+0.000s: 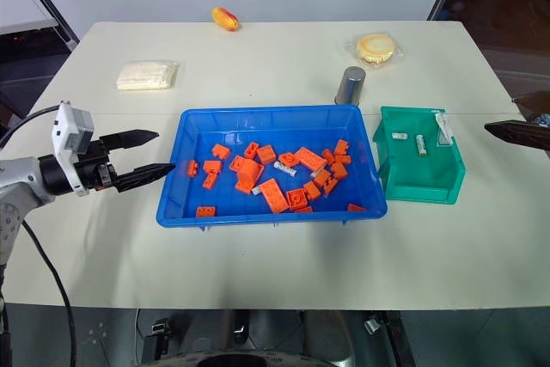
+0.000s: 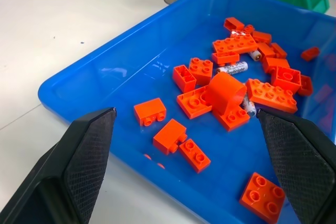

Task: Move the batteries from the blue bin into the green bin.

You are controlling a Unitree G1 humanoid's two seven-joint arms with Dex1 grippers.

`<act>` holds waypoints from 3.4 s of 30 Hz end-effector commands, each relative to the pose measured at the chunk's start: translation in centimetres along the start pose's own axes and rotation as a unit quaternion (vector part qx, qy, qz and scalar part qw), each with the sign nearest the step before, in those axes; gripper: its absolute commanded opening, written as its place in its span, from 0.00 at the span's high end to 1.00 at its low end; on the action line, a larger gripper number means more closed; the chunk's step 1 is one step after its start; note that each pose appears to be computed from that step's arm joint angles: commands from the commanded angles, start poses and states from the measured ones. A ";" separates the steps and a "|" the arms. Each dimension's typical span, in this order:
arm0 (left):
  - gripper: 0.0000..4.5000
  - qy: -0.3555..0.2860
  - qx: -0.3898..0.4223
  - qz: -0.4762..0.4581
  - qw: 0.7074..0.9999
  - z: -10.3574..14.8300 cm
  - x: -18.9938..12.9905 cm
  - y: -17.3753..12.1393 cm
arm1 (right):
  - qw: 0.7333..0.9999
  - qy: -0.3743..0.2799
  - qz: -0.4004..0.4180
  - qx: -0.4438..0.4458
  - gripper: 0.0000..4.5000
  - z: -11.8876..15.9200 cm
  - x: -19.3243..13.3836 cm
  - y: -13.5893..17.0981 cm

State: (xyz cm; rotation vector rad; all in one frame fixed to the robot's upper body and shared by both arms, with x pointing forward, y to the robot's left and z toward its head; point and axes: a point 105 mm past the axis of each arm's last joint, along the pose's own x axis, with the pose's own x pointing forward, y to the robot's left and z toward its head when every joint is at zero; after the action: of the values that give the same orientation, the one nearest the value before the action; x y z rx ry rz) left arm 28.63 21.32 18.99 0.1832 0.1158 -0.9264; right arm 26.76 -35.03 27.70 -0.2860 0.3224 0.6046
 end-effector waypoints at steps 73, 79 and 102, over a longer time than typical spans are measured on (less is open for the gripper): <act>0.00 -0.057 0.038 0.015 0.998 0.7 3.3 -3.3 | 0.951 0.148 0.271 0.007 0.52 -2.5 22.6 24.2; 0.00 -0.057 0.041 0.023 0.997 0.8 3.1 -2.9 | 0.954 0.142 0.265 0.000 0.99 -2.1 23.0 23.8; 0.00 0.003 0.073 0.080 0.994 0.6 -0.6 0.9 | 0.957 0.028 0.290 0.000 0.16 4.5 24.1 25.6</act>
State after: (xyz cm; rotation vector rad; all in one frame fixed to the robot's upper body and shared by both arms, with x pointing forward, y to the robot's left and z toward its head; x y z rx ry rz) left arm 29.22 21.40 18.25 0.2824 0.0836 -0.7983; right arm 31.34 -1.30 17.61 -0.2357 0.4935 1.1698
